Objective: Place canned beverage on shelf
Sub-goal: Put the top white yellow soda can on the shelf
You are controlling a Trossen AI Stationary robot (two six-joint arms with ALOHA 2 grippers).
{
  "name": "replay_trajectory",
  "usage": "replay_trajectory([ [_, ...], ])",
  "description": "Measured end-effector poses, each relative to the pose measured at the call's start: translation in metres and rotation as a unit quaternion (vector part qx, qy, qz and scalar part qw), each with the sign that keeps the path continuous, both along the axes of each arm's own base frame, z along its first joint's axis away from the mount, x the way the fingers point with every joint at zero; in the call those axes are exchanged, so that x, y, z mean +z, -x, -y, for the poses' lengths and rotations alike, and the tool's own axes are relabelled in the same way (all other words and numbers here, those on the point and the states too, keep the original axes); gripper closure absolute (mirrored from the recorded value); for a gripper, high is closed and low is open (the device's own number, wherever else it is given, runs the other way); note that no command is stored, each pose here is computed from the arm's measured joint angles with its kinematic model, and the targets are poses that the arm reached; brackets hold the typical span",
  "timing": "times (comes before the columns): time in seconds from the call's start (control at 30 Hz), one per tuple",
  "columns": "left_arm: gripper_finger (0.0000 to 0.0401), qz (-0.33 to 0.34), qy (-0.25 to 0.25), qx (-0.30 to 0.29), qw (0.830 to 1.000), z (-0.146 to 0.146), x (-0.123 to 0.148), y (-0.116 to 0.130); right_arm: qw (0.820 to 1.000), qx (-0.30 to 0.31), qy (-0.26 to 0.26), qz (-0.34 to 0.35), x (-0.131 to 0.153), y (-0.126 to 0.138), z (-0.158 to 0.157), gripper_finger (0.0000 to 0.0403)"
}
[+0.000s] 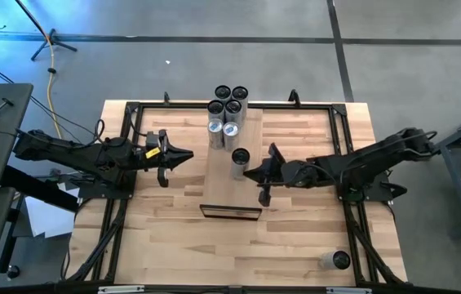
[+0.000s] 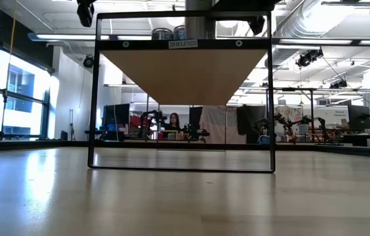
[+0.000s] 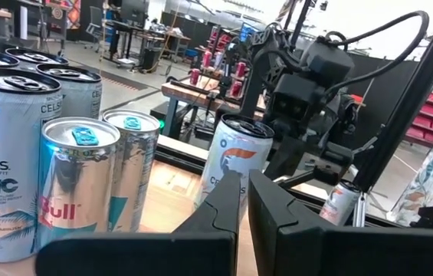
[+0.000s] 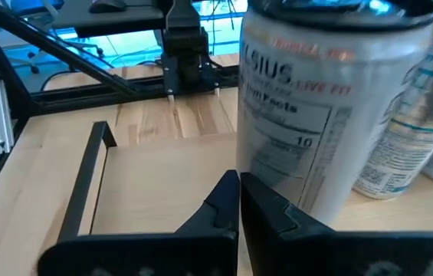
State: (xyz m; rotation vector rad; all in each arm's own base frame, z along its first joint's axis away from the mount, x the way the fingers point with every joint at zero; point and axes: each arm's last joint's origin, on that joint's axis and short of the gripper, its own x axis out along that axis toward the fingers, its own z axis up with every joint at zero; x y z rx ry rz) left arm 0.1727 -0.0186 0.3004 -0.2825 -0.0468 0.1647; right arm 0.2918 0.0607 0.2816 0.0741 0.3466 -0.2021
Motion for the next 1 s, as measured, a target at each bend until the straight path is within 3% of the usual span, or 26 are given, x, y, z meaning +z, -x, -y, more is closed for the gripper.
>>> replay_trajectory([
  [0.23,0.04,-0.001,0.0,0.0,1.0,0.0,0.0,0.0,1.0,-0.005,0.002,-0.011,-0.007,-0.005,0.003,0.0403],
  [0.43,0.04,-0.002,-0.001,0.0,1.0,0.0,0.0,0.0,0.999,0.025,0.002,-0.029,-0.002,0.004,0.001,0.0403],
  [0.7,0.04,-0.004,-0.009,0.0,1.0,0.0,0.0,0.0,0.999,-0.038,0.032,-0.017,0.006,0.011,0.007,0.0403],
  [1.0,0.0401,-0.002,0.003,-0.001,1.0,0.0,0.0,0.0,0.999,-0.025,0.025,-0.009,0.008,0.011,0.007,0.0403],
])
